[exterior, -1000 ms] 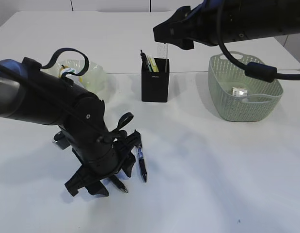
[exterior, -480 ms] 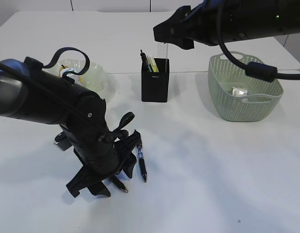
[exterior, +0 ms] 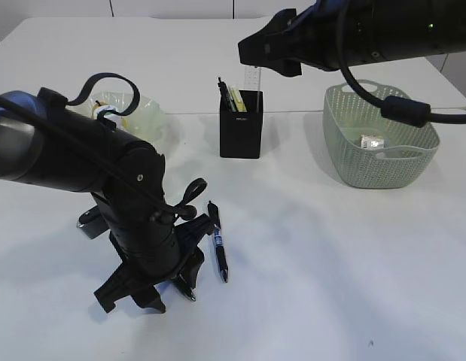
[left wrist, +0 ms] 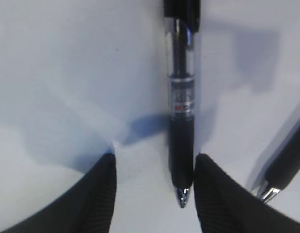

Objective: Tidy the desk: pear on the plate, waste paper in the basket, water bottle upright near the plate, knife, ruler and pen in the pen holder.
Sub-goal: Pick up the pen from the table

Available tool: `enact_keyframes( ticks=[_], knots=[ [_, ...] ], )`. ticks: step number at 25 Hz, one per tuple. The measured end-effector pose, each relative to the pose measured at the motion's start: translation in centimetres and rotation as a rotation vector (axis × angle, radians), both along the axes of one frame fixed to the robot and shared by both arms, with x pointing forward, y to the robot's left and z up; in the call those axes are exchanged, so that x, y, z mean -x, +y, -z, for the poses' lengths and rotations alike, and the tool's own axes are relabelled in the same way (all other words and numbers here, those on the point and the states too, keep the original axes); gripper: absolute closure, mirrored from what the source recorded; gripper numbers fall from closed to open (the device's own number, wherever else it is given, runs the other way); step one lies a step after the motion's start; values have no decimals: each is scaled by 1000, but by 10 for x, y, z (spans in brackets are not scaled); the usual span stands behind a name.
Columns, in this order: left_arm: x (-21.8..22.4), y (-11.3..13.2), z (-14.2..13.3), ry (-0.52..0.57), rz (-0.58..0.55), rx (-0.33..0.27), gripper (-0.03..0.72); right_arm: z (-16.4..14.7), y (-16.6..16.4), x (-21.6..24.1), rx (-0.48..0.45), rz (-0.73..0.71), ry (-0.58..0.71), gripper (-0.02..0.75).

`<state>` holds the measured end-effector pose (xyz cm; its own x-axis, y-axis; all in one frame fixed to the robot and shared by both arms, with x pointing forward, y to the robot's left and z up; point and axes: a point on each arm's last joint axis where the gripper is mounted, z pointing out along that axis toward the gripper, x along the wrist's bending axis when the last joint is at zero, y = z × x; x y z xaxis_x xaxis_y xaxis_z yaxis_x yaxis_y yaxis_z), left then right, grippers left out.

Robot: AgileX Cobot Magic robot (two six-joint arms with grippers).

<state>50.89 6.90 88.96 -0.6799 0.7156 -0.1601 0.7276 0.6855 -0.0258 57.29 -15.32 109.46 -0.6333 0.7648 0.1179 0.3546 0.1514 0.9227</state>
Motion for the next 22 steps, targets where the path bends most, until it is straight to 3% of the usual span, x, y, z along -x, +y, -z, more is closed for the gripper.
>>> enact_keyframes(
  ticks=[13,22],
  knots=[
    [3,3,1,30,6,-32,565,0,0,0,0,0,0,365],
    [2,5,1,20,35,-64,625,0,0,0,0,0,0,365]
  ],
)
